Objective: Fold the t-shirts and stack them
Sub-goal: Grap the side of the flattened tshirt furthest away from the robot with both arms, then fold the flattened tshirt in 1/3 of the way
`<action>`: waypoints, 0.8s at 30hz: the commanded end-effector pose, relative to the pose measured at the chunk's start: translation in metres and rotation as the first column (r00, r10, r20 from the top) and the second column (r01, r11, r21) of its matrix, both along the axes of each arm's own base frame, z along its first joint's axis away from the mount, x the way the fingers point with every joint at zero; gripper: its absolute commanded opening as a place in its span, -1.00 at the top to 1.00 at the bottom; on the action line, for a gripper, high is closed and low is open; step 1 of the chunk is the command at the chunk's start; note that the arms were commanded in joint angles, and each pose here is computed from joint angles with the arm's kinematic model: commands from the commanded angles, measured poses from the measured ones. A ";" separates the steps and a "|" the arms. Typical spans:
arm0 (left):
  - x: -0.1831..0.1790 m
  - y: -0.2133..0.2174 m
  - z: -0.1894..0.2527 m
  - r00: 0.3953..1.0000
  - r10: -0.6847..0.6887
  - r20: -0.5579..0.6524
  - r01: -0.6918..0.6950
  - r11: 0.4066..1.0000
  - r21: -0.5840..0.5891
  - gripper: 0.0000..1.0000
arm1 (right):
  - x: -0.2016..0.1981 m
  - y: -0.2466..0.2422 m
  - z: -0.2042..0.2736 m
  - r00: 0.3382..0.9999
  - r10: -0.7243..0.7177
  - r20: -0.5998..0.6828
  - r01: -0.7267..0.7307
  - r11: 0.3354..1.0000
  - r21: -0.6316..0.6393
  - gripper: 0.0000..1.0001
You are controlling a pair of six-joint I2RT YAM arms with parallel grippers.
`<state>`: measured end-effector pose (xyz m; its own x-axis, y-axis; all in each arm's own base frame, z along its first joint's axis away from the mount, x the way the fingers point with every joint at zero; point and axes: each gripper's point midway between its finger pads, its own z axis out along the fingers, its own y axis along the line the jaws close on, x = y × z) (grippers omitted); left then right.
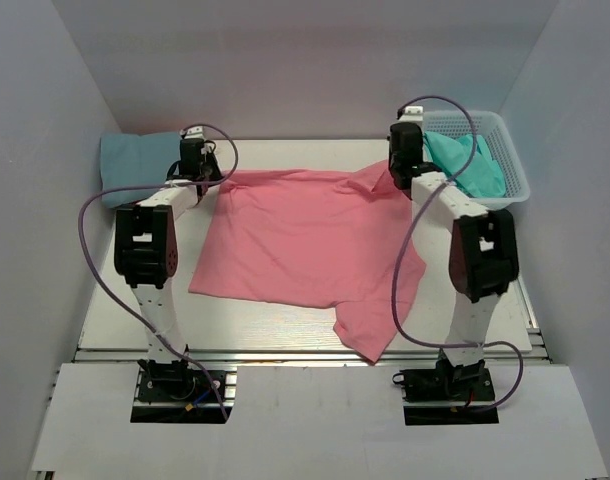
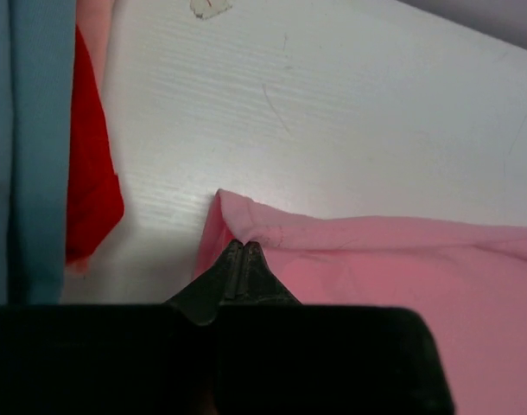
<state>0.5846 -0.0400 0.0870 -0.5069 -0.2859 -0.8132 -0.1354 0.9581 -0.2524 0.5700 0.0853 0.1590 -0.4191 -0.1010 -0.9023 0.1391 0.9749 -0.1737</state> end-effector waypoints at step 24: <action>-0.128 0.032 -0.007 0.976 0.096 -0.194 -0.075 0.990 0.116 1.00 | -0.277 0.006 -0.092 0.883 -0.032 -0.468 0.220 0.910 0.353 1.00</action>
